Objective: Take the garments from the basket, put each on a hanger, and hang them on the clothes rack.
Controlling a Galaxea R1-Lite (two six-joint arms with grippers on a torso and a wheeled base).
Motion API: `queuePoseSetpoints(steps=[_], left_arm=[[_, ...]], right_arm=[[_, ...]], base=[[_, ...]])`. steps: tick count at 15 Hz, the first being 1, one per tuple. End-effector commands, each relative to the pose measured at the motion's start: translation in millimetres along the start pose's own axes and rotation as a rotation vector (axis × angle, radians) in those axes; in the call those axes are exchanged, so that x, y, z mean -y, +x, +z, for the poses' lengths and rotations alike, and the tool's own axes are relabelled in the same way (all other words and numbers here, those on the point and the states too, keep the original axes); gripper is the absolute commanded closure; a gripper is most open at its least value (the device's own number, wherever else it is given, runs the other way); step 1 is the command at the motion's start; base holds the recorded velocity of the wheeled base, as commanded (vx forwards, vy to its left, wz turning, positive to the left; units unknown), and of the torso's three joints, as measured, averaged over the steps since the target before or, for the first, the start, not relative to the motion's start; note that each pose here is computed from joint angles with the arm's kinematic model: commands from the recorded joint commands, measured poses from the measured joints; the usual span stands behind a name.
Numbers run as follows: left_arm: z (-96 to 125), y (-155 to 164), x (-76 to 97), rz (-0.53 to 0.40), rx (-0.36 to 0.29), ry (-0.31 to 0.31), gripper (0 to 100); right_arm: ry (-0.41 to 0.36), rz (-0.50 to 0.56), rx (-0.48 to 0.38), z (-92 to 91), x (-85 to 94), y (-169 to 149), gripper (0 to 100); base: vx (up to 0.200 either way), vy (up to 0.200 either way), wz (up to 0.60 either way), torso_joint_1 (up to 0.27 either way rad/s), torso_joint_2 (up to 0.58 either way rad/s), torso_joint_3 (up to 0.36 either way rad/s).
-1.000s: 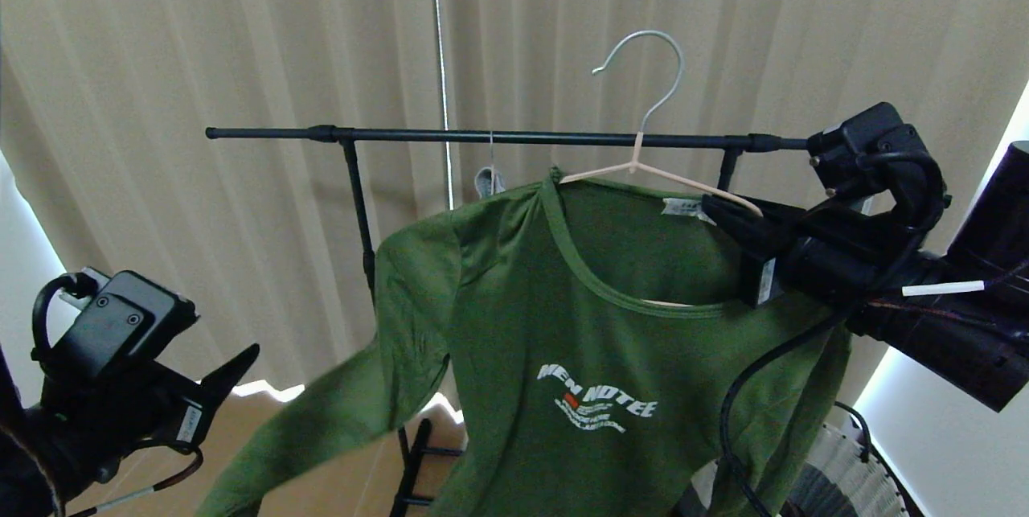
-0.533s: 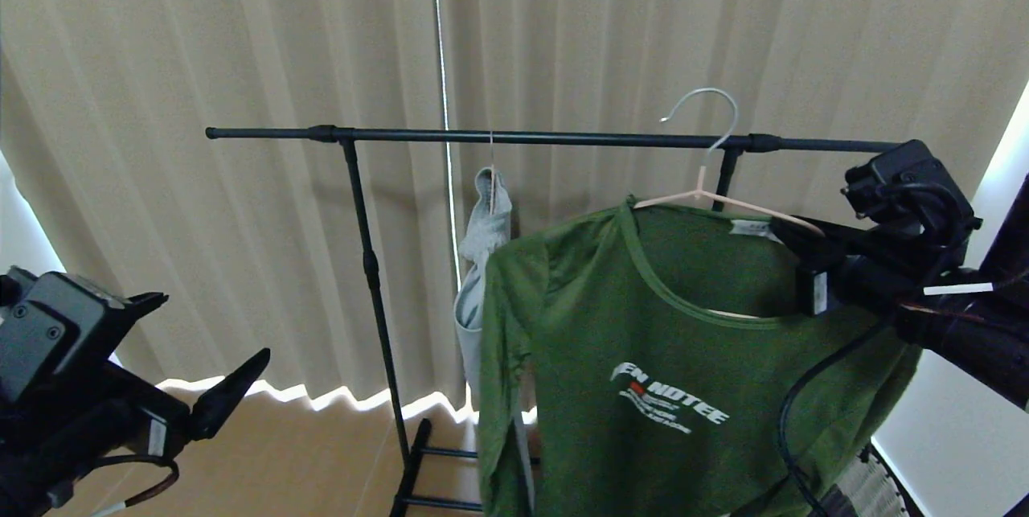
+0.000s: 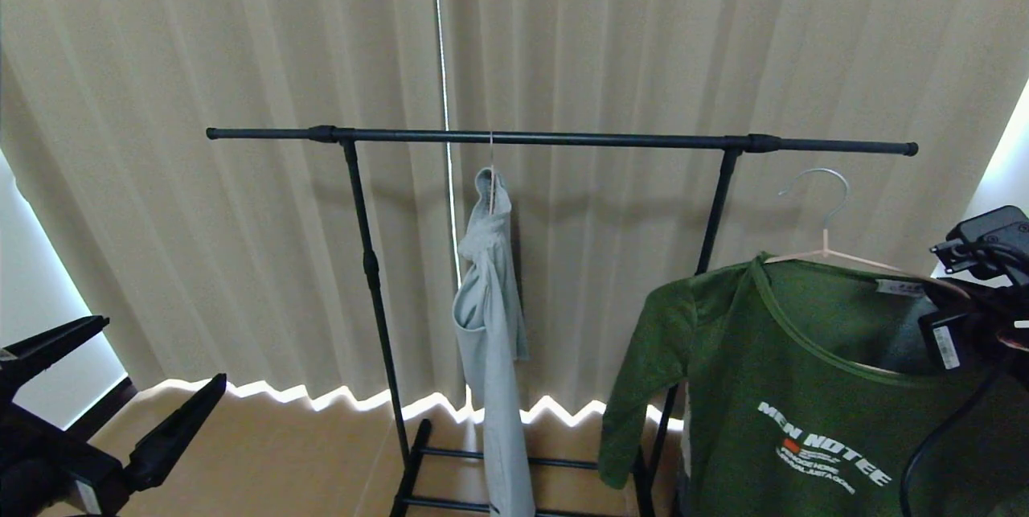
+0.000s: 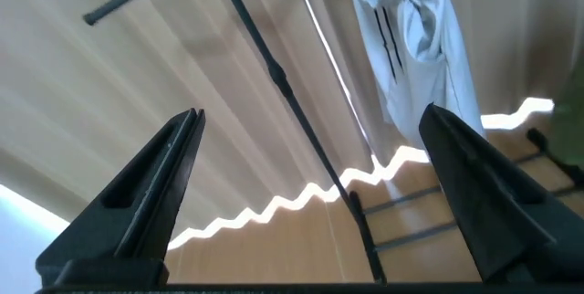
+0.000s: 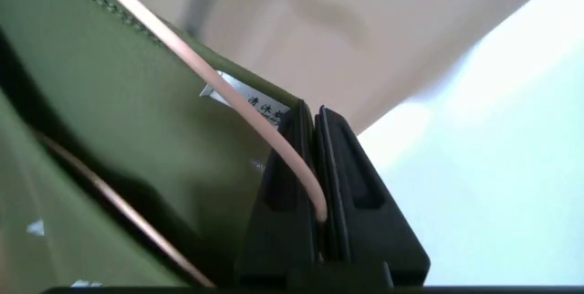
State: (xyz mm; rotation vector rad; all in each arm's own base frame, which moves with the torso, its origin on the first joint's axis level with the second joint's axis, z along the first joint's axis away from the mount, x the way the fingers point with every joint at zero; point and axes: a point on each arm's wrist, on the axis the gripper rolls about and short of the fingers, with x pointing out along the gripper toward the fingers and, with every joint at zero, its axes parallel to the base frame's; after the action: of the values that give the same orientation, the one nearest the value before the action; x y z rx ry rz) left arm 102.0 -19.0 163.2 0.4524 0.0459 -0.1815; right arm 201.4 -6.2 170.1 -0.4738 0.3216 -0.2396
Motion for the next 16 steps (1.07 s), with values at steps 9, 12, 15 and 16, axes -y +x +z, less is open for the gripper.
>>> queuePoseSetpoints(steps=[9, 12, 15, 16], left_arm=[[12.9, 9.8, -6.0, 0.011, 0.022, -0.076, 0], [12.5, 8.5, -5.9, 0.012, 0.023, -0.076, 0], [11.6, 8.6, -5.4, 0.010, 0.019, -0.076, 0], [11.8, 8.6, -5.5, 0.010, 0.021, -0.074, 0]], right_arm=[[0.009, -0.026, 0.006, 0.2, 2.8, -2.8, 100], [0.013, -0.031, 0.016, 1.5, 4.0, -4.7, 100], [0.014, -0.032, 0.019, 2.0, 4.4, -5.0, 100], [0.014, -0.032, 0.019, 2.0, 4.4, -5.0, 100]], base=[[0.067, 0.000, 0.00, -0.001, 0.00, 0.001], [0.200, 0.000, 0.00, 0.002, 0.00, 0.004], [0.200, 0.000, 0.00, 0.010, 0.01, -0.001], [0.200, 0.000, 0.00, 0.002, 0.01, 0.002]])
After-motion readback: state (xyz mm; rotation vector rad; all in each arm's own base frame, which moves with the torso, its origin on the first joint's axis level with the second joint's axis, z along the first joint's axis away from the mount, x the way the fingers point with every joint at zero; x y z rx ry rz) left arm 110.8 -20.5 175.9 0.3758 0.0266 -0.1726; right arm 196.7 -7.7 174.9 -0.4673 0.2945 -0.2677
